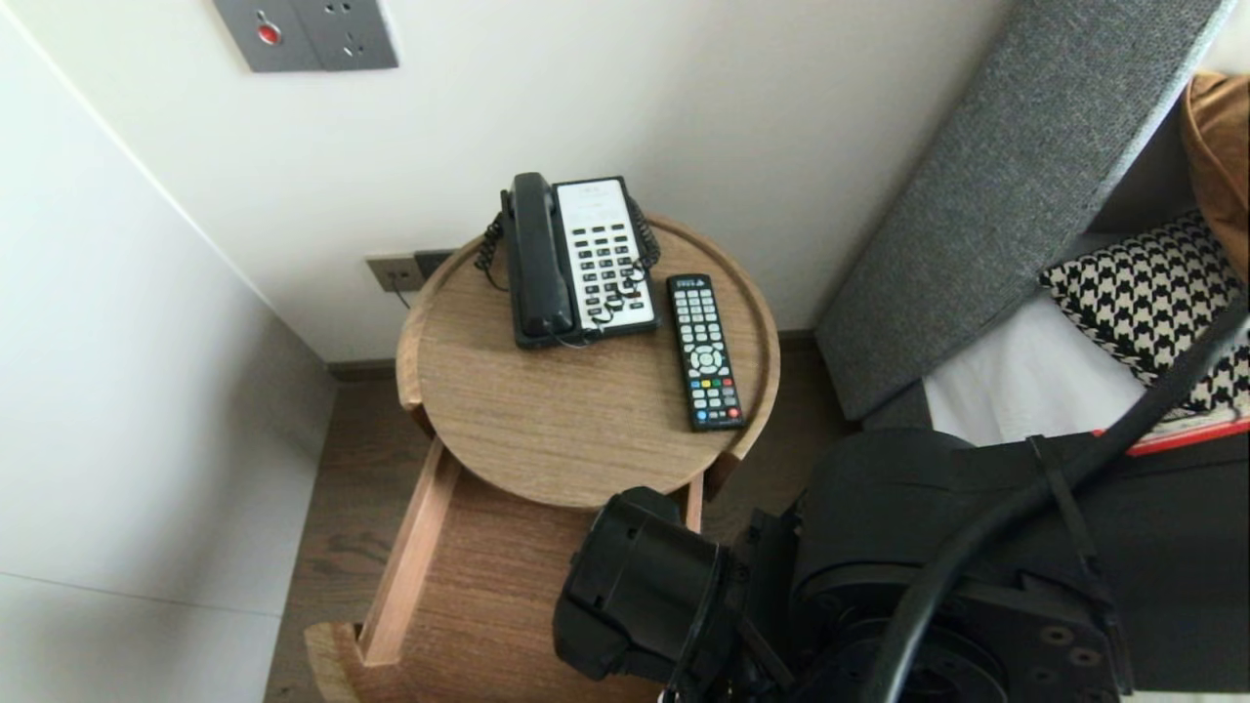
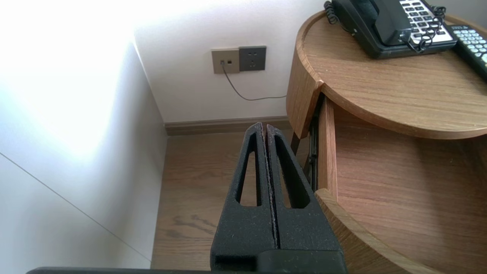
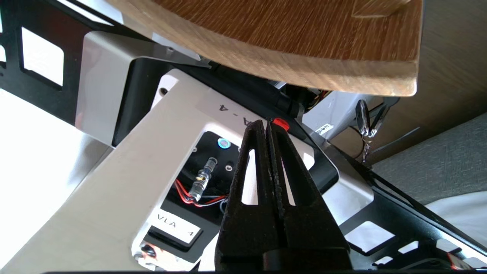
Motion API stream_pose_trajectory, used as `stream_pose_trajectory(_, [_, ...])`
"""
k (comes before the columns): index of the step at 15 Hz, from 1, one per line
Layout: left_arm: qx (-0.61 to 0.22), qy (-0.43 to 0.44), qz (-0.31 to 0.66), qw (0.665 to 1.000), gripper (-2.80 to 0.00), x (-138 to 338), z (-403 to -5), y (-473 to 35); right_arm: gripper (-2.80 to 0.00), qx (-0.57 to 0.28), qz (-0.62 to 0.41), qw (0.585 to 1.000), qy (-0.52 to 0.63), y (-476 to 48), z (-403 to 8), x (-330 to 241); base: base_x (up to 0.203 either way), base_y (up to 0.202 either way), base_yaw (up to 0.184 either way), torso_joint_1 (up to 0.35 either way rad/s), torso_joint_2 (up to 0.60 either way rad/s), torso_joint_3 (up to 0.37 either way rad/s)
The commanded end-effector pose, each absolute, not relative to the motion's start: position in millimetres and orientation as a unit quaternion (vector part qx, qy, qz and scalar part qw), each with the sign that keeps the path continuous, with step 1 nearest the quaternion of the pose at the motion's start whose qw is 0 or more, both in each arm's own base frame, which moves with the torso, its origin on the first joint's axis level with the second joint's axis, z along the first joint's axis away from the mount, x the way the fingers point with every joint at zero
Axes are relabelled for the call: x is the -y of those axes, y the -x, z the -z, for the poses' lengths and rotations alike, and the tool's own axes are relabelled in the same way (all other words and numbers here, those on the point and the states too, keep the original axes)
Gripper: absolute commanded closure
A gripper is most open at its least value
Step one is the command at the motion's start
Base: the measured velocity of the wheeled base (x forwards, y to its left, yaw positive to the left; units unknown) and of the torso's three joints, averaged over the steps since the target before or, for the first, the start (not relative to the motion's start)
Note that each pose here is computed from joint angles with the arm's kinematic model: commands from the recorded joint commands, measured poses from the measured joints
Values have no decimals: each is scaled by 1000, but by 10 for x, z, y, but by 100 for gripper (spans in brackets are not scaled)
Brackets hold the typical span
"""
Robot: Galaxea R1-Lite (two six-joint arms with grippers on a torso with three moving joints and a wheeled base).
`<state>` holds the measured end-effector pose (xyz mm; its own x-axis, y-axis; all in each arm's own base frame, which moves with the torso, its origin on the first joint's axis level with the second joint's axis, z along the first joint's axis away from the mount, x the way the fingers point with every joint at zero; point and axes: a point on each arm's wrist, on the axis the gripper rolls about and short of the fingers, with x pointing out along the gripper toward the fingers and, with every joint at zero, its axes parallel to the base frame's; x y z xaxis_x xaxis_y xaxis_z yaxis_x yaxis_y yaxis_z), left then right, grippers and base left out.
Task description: Close the nightstand drawer
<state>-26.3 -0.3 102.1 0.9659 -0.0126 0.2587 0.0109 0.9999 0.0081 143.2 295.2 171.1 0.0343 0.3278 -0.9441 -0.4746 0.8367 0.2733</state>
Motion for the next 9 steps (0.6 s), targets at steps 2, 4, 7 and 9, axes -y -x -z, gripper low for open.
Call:
stream_pose_trajectory(2, [113,-3,6,994,0,3,-911,228,0,-639,-277,715,56,-1452,-1695,-2975,0,0,0,0,0,0])
stream_pose_trajectory(4, [113,-3,6,994,0,3,-911,228,0,-637,-277,718,51,-1500,-1700,-3002,0,0,0,0,0,0])
stream_pose_trajectory(7, [113,-3,6,994,0,3,-911,228,0,-638,-272,719,39,-1564,-1703,-3029,0,0,0,0,0,0])
stream_pose_trajectory(9, [113,-3,6,994,0,3,-911,228,0,-641,-262,721,29,-1593,-1703,-3014,0,0,0,0,0,0])
